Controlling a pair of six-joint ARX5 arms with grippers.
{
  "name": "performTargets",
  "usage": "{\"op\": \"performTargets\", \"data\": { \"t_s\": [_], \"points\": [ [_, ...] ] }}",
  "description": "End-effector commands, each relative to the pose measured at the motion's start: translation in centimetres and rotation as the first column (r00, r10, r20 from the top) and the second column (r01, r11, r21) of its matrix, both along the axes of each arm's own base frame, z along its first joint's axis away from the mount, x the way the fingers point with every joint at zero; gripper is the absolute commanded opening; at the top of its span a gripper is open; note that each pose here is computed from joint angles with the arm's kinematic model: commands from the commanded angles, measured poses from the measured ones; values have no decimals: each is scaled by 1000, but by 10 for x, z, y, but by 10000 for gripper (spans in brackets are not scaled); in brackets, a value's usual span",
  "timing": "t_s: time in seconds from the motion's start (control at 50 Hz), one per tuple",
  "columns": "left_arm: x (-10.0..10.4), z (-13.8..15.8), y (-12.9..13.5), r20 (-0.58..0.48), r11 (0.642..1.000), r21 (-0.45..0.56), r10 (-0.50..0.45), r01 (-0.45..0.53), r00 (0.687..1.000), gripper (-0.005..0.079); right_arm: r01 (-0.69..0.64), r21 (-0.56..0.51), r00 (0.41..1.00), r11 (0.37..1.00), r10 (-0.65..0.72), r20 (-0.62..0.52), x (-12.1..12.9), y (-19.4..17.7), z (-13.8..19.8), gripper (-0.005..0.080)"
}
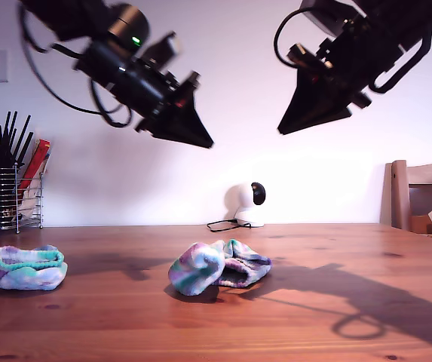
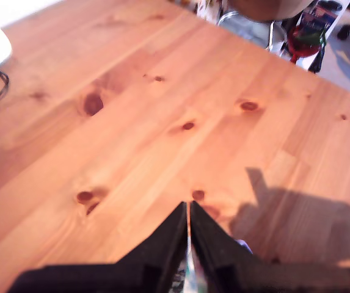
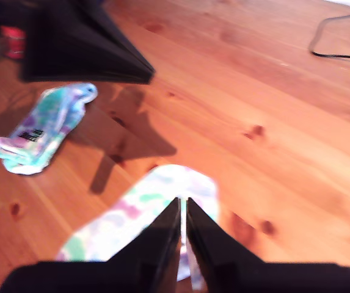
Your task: Fold the socks in front of you. After folding them, place them to the left side.
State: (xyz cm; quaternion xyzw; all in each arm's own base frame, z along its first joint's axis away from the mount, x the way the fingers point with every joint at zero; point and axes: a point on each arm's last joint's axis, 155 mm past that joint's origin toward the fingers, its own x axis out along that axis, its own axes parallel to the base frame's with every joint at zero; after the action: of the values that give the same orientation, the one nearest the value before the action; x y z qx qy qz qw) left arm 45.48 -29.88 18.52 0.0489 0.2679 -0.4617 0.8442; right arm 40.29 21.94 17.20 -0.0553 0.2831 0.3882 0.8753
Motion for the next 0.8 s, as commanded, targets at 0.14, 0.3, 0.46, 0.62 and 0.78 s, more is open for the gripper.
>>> {"op": "performTargets", "data": {
  "t_s": [0.14, 0.3, 0.46, 0.62, 0.78],
  "points": [
    [-31, -32, 21, -39, 999, -21, 34, -35, 999, -19, 9, 25, 998, 1000, -8, -55, -26, 14, -43, -13],
    [-55, -67, 30, -103, 999, -6, 44, -45, 994, -19, -8, 49, 995, 999, 12, -100, -44, 29, -56, -13],
    [-73, -94, 33, -165, 999, -1, 53, -54, 985, -19, -18, 51, 993, 999, 24, -117, -50, 35, -60, -13],
    [-88, -101, 29, -230, 1000, -3, 29, -30, 973, -19, -18, 47, 993, 999, 23, -112, -49, 34, -60, -12],
    [-110, -112, 23, -187, 992, 82, -79, 96, 979, -19, -31, 26, 996, 999, 33, -82, -45, 29, -60, -13]
  ]
}}
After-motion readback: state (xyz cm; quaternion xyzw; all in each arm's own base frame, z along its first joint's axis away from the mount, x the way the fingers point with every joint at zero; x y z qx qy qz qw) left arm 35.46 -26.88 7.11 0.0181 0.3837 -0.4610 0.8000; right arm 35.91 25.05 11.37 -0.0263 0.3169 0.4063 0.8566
